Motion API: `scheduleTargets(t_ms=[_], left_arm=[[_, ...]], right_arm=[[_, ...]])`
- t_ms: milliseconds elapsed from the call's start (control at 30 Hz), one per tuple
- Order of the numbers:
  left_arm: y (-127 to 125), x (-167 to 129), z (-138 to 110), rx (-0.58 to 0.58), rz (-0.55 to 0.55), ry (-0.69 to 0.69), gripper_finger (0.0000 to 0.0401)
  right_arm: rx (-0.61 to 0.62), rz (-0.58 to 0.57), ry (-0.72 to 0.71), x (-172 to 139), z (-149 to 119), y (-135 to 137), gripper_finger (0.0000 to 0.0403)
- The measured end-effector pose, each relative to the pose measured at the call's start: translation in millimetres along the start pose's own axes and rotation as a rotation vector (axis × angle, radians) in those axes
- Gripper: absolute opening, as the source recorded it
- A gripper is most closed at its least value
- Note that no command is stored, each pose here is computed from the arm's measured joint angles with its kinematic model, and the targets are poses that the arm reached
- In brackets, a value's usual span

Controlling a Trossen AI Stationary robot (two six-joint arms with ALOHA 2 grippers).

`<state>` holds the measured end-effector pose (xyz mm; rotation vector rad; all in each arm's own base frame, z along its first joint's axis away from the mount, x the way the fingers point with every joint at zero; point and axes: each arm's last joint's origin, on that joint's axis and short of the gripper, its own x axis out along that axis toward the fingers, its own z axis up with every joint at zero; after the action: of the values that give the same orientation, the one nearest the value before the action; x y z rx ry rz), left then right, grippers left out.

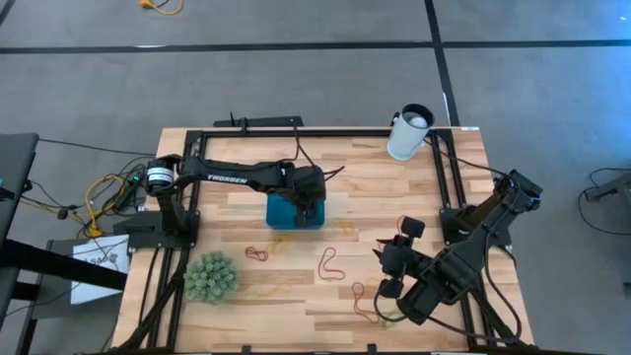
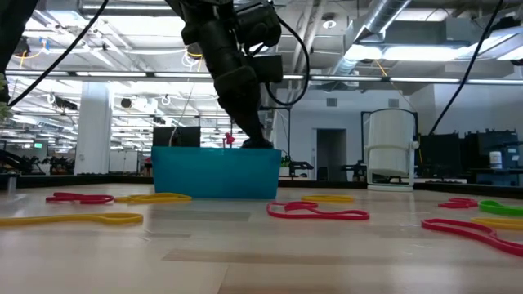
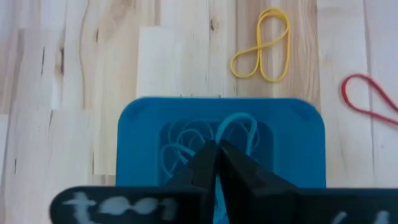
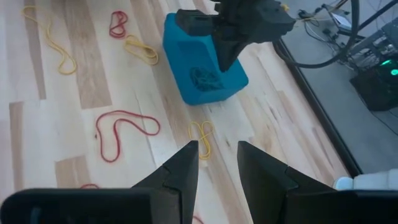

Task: Pick and place items into bin
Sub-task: Put the blue rubber band into the blue bin, then put the yellow rubber band into the blue bin

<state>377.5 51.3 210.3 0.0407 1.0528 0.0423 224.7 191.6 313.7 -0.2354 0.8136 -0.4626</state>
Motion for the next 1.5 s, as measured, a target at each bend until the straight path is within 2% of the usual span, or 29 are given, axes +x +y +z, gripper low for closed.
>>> scheduleTargets(t_ms=[433, 567, 700, 867, 1000, 1100, 1200, 1333, 1433, 1500], left_arm=[[-0.4, -0.1, 1.1, 0.004, 0.001, -0.01, 0.0078], [-4.8, -9.9, 3.5, 0.017, -0.02, 0.063, 0.0089], [-10.4, -32.0, 13.4, 0.031, -0.038, 0.137, 0.0092], [-19.5, -71.9, 34.2, 0.071, -0.037, 0.167, 0.0092], [-26.9, -112.9, 46.6, 0.114, 0.029, 0.201, 0.0092], [-30.9, -146.4, 50.0, 0.141, 0.092, 0.214, 0.0092], [-32.6, -181.4, 45.6, 0.163, 0.123, 0.176, 0.0092], [-32.1, -223.6, 31.7, 0.207, 0.105, 0.023, 0.0092], [-30.6, -240.3, 20.5, 0.258, 0.062, -0.174, 0.0092], [-31.3, -238.4, 10.2, 0.268, 0.011, -0.291, 0.0092]], right_arm=[[0.009, 0.003, 0.001, 1.0, 0.9, 0.0, 0.0107], [0.008, 0.003, 0.001, 1.0, 0.9, 0.0, 0.0107], [0.002, 0.001, 0.002, 1.0, 0.7, -0.3, 0.0107], [0.012, 0.012, -0.007, -6.0, 2.2, -11.5, 0.0107], [0.031, 0.019, -0.023, -20.4, 3.6, -36.8, 0.0107], [0.069, 0.009, -0.08, -36.1, 4.6, -66.9, 0.0107], [0.139, 0.029, -0.138, -50.9, 3.0, -97.9, 0.0107], [0.202, 0.044, -0.191, -57.5, -10.8, -128.0, 0.0107], [0.228, 0.051, -0.212, -46.0, -31.9, -132.1, 0.0107], [0.245, 0.074, -0.227, -31.7, -50.5, -125.8, 0.0107]])
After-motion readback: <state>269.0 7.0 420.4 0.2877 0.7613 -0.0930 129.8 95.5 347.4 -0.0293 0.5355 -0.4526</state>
